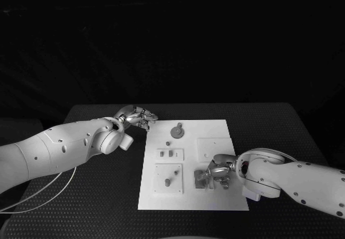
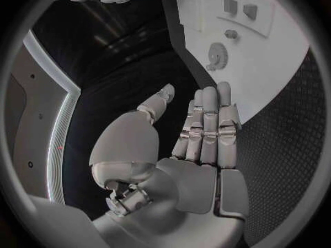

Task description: Assemble the parts on the task board

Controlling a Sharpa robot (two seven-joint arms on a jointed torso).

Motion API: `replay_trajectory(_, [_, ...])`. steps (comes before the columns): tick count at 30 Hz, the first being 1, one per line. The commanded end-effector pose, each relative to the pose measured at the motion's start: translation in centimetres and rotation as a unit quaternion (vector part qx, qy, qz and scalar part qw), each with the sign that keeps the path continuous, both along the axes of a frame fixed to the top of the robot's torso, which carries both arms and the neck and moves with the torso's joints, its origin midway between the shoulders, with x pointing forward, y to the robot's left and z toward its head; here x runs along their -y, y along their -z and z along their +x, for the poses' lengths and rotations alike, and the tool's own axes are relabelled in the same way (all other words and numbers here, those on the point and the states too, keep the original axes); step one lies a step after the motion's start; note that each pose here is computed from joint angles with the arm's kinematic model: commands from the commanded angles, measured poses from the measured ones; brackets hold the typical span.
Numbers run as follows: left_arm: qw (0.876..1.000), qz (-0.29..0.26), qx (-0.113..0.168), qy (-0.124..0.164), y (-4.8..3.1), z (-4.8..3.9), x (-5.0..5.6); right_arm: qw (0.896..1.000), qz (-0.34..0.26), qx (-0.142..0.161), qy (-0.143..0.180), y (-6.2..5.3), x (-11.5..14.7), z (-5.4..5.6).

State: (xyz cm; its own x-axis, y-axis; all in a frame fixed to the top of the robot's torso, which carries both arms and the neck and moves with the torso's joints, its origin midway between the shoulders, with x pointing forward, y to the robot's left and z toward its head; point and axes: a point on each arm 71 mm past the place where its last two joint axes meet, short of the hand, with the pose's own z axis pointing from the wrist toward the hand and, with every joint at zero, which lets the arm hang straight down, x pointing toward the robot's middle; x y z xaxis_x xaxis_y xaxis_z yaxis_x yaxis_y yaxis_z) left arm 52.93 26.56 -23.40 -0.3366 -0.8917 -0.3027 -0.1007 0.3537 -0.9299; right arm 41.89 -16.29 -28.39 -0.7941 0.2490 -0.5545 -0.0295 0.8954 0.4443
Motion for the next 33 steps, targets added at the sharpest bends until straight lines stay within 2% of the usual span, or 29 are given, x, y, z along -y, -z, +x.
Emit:
replay_trajectory(1, [1.0,-0.005,0.0,0.006,-0.09,-0.01,0.2,1.0,0.008,-0.004,-0.009,0.2,-0.2,-0.2])
replay_trajectory(6, [1.0,-0.005,0.0,0.006,-0.09,0.0,0.2,0.999,0.004,0.015,-0.034,0.0,-0.5,-0.3])
replay_trajectory(11, [1.0,-0.005,0.0,0.006,-0.09,0.0,0.2,0.995,-0.012,0.066,-0.078,-0.4,-0.6,-0.1])
replay_trajectory(18, [1.0,-0.006,-0.001,0.007,-0.08,0.0,0.2,0.991,-0.024,0.08,-0.109,-0.4,-1.0,-0.4])
replay_trajectory(26, [1.0,-0.006,-0.001,0.007,-0.07,-0.01,0.2,0.988,-0.036,0.092,-0.123,-0.4,-1.2,-0.6])
replay_trajectory(33, [1.0,-0.006,-0.001,0.008,-0.07,-0.02,0.3,0.982,-0.058,0.126,-0.125,-0.5,-1.2,-0.5])
